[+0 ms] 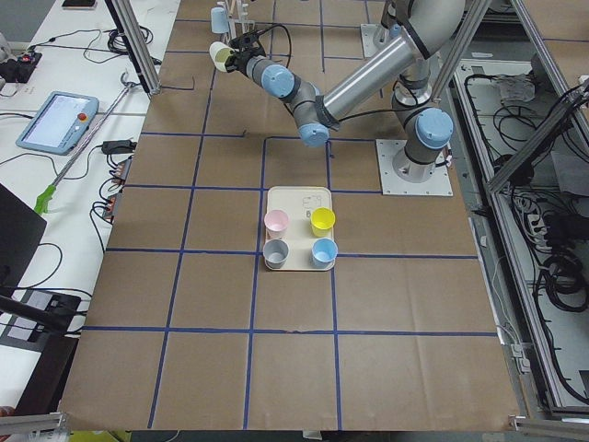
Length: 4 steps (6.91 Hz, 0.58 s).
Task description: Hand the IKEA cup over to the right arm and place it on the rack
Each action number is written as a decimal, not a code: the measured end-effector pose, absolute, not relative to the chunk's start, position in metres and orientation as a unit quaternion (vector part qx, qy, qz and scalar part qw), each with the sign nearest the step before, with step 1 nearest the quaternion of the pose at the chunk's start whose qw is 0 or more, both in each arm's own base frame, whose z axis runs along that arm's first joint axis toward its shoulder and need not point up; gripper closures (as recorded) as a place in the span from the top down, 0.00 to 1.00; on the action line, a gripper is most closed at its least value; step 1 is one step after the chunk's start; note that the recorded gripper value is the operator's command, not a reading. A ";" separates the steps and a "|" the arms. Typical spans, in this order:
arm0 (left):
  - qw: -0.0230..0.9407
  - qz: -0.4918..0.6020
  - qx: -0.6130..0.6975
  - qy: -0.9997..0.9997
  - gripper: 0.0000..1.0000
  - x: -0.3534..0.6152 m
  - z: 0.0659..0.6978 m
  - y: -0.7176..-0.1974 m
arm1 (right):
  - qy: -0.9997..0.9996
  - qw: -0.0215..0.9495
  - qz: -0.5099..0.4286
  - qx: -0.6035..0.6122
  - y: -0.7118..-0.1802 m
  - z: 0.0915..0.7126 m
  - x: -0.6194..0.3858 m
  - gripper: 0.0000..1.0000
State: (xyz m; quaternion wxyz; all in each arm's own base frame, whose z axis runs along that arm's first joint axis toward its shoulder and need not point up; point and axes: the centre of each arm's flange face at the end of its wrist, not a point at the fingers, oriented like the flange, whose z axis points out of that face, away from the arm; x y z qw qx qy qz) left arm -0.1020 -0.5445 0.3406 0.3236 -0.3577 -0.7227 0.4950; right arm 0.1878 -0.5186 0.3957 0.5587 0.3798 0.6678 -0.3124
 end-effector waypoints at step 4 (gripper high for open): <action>0.338 0.483 -0.339 -0.733 0.05 -0.177 0.346 -0.512 | 0.660 0.560 -0.290 0.409 -0.520 0.388 0.186 1.00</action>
